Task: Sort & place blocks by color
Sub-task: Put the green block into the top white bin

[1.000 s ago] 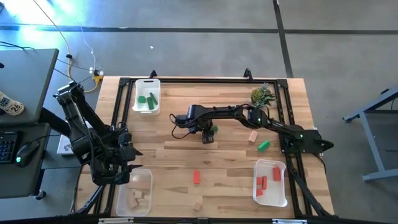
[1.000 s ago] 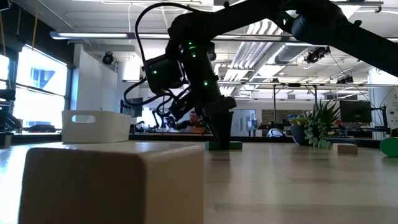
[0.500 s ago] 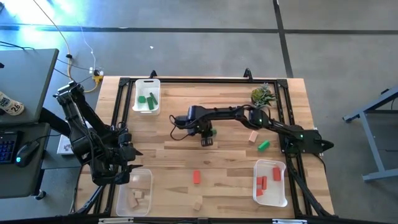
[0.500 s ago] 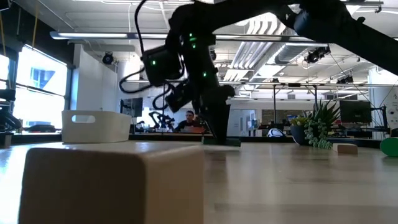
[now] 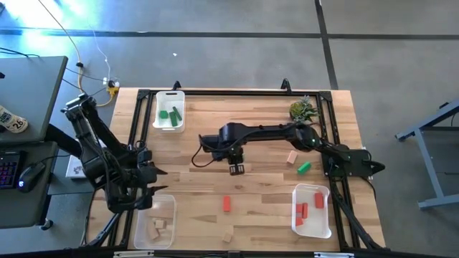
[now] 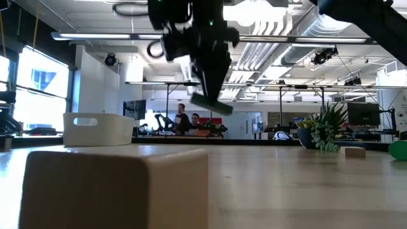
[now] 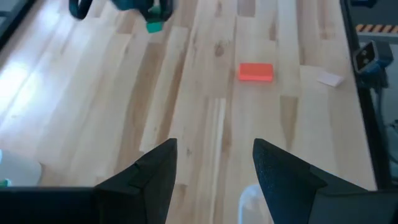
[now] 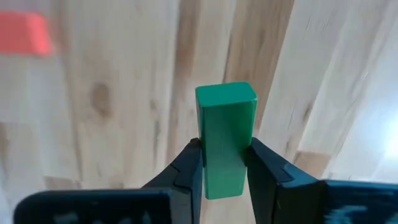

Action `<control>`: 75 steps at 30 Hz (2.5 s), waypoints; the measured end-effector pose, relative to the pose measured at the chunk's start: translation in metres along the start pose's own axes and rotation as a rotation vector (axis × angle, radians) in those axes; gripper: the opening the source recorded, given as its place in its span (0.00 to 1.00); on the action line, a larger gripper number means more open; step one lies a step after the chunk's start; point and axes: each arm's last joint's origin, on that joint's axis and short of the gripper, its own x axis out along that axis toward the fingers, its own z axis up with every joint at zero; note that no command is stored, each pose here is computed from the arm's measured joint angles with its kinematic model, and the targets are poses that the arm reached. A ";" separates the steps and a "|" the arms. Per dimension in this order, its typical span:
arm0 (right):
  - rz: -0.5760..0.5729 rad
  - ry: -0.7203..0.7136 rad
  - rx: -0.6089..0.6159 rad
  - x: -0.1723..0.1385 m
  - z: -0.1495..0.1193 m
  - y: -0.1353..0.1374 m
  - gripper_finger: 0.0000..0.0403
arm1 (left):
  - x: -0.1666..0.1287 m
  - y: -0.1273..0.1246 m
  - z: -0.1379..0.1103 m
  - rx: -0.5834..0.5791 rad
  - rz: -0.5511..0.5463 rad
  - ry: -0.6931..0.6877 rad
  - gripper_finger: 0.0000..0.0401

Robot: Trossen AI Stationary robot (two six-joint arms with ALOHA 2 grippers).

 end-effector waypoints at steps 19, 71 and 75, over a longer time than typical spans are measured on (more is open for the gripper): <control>-0.047 -0.476 -0.080 -0.091 -0.002 0.035 0.17 | 0.019 0.022 0.022 -0.022 0.224 -0.106 0.49; -0.357 -0.810 -0.123 -0.157 -0.014 0.079 0.18 | 0.043 0.039 0.101 0.115 0.186 -0.424 0.49; -0.355 -0.836 -0.121 -0.159 -0.013 0.079 0.18 | 0.043 0.038 0.102 0.120 0.160 -0.434 0.49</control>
